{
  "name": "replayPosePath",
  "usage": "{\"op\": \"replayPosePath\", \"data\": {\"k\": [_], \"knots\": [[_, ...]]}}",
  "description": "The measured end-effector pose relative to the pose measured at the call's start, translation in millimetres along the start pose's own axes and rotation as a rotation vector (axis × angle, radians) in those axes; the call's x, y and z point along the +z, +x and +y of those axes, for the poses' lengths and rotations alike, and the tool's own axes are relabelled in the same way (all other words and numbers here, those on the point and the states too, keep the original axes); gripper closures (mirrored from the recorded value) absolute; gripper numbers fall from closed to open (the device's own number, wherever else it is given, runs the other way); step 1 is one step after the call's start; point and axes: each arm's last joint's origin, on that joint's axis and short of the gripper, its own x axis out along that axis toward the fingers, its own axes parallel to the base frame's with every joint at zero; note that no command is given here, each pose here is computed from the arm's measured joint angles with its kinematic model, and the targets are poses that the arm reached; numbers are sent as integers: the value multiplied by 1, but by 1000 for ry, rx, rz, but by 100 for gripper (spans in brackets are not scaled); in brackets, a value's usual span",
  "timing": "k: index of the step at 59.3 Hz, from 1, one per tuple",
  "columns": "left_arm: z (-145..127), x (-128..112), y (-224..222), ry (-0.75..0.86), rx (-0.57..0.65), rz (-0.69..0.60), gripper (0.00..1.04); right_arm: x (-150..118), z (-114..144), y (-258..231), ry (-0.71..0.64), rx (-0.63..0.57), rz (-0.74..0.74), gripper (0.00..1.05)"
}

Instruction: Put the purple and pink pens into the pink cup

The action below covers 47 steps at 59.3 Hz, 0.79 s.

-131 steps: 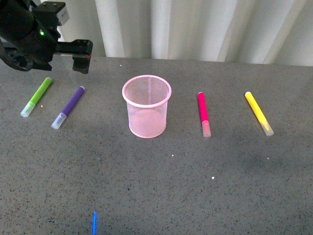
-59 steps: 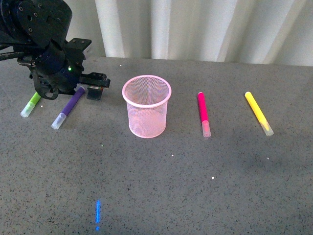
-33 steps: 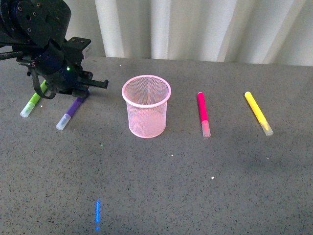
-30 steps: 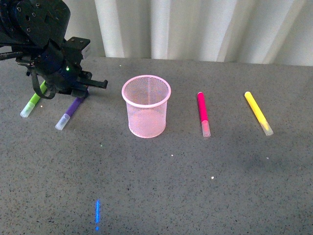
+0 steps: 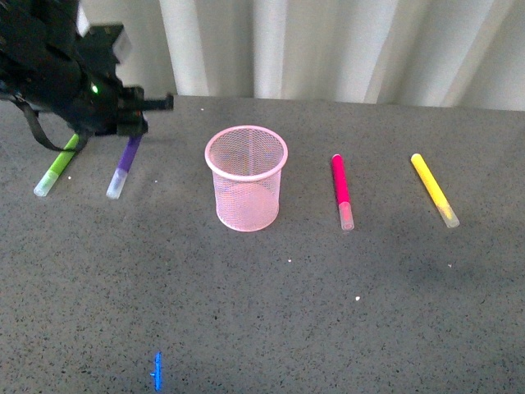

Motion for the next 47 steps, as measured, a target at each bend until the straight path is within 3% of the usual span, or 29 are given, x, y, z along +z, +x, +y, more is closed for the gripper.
{"op": "replayPosePath", "data": {"k": [8, 15, 26, 36, 47], "knots": [[-4, 32, -63, -80, -65, -256, 92, 0, 0, 0, 0, 0, 0, 7], [-12, 43, -108, -126, -110, -424, 92, 0, 0, 0, 0, 0, 0, 7], [-45, 16, -125, -183, -208, -522, 92, 0, 0, 0, 0, 0, 0, 7], [-85, -2, -116, -238, -330, -587, 92, 0, 0, 0, 0, 0, 0, 7], [-110, -18, -92, -305, -373, -613, 92, 0, 0, 0, 0, 0, 0, 7]]}}
